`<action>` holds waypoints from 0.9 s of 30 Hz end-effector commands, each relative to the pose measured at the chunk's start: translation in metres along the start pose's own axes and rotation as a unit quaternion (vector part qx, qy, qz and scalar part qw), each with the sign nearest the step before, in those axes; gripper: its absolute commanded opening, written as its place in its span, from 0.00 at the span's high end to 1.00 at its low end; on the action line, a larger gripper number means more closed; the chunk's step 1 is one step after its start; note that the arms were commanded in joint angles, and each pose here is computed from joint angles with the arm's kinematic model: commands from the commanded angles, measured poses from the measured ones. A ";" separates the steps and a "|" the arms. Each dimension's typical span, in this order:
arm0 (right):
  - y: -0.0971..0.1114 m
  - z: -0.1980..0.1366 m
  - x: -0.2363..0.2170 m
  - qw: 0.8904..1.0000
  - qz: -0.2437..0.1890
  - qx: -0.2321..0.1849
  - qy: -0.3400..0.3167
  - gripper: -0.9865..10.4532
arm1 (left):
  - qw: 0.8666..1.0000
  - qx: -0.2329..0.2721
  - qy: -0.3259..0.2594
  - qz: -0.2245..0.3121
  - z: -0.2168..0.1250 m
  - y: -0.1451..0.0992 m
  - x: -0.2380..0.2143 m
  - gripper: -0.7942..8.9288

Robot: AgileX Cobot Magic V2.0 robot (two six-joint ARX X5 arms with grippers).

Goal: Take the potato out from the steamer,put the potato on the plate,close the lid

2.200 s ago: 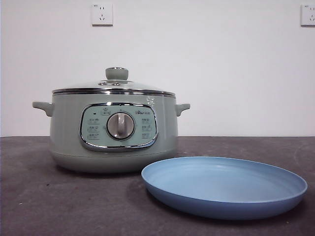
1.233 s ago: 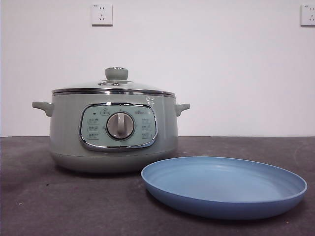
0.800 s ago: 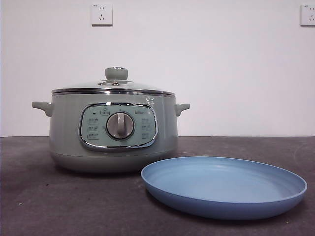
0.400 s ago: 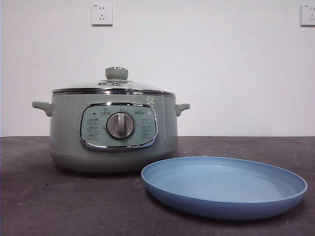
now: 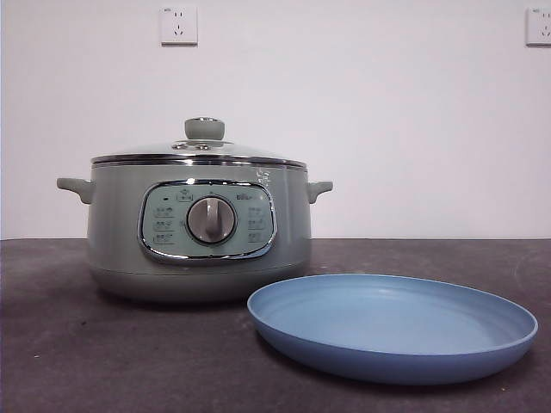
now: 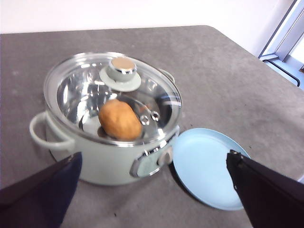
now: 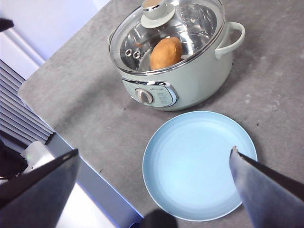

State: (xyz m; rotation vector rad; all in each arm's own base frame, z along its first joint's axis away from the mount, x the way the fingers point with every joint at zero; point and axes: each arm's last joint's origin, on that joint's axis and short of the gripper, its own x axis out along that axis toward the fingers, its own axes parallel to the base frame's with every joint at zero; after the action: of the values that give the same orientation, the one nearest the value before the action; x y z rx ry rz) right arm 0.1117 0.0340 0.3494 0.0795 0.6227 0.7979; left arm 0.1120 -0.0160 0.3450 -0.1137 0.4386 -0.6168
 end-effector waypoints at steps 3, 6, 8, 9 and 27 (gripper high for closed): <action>0.000 0.001 0.000 1.000 0.001 0.001 -0.001 0.39 | 1.000 0.009 0.010 -0.008 0.021 0.010 0.022 0.21; -0.001 0.001 0.001 1.000 0.001 0.002 0.001 0.39 | 1.000 0.019 0.018 -0.011 0.036 0.015 0.042 0.21; -0.001 0.001 0.002 1.000 0.001 0.003 0.003 0.39 | 0.999 0.027 0.022 -0.014 0.045 0.017 0.056 0.21; -0.002 0.002 0.003 1.000 0.001 0.004 0.004 0.39 | 0.999 0.033 0.023 -0.015 0.051 0.019 0.066 0.21; -0.008 0.004 0.011 1.000 0.003 0.016 0.019 0.39 | 0.990 0.097 0.099 0.000 0.086 0.030 0.216 0.21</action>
State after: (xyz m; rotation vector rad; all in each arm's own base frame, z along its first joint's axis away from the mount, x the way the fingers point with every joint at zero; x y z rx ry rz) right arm 0.1246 0.0358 0.3440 0.0941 0.6759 0.7949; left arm 0.3171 -0.1158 0.3414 0.1041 0.5662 -0.6648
